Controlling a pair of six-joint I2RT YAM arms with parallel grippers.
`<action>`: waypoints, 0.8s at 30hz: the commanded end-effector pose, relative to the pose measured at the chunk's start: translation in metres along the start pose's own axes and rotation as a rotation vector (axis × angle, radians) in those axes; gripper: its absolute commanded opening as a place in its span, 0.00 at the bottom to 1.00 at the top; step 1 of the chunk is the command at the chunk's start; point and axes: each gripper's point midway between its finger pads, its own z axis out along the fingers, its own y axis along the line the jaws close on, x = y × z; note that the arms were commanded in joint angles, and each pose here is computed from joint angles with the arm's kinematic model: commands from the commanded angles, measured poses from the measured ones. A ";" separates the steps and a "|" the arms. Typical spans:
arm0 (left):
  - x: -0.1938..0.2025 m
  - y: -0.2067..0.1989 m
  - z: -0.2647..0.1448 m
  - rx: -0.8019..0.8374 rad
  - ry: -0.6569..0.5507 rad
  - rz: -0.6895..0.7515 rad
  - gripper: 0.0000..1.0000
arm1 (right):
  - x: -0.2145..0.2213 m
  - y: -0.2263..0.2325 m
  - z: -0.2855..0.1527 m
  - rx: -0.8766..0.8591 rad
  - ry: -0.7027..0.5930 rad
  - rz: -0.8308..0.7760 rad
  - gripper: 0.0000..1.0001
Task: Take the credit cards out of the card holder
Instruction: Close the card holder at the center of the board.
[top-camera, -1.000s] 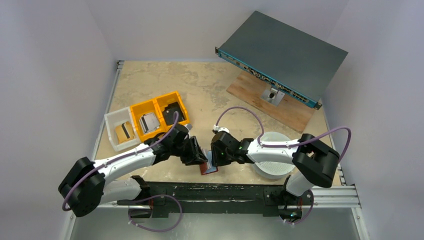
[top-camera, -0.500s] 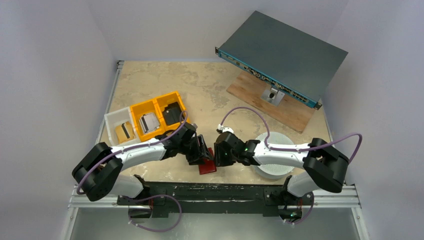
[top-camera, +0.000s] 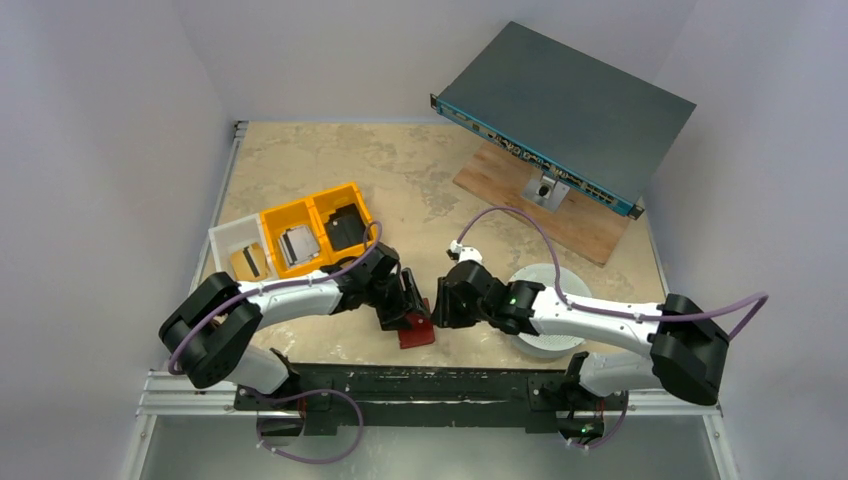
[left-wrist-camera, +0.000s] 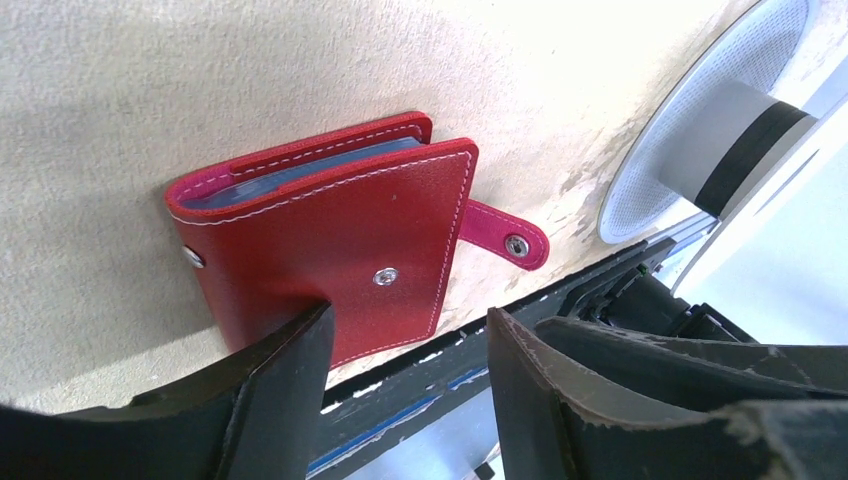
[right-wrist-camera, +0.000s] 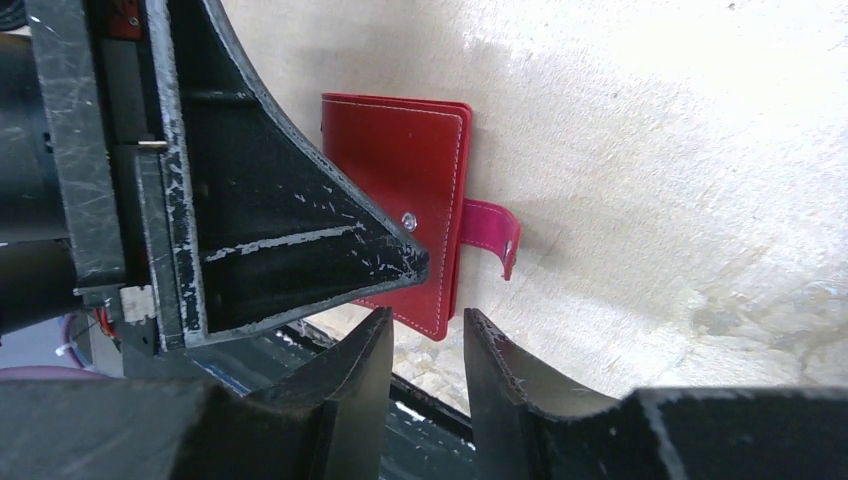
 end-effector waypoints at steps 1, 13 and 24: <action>-0.009 0.016 0.003 -0.081 -0.053 0.016 0.59 | -0.014 -0.011 -0.008 0.053 -0.067 0.014 0.33; -0.012 0.014 -0.004 -0.090 -0.073 0.048 0.50 | -0.026 -0.046 0.013 0.071 -0.052 0.101 0.25; -0.014 0.012 -0.004 -0.110 -0.071 0.061 0.06 | -0.019 -0.029 0.030 0.010 -0.001 0.085 0.07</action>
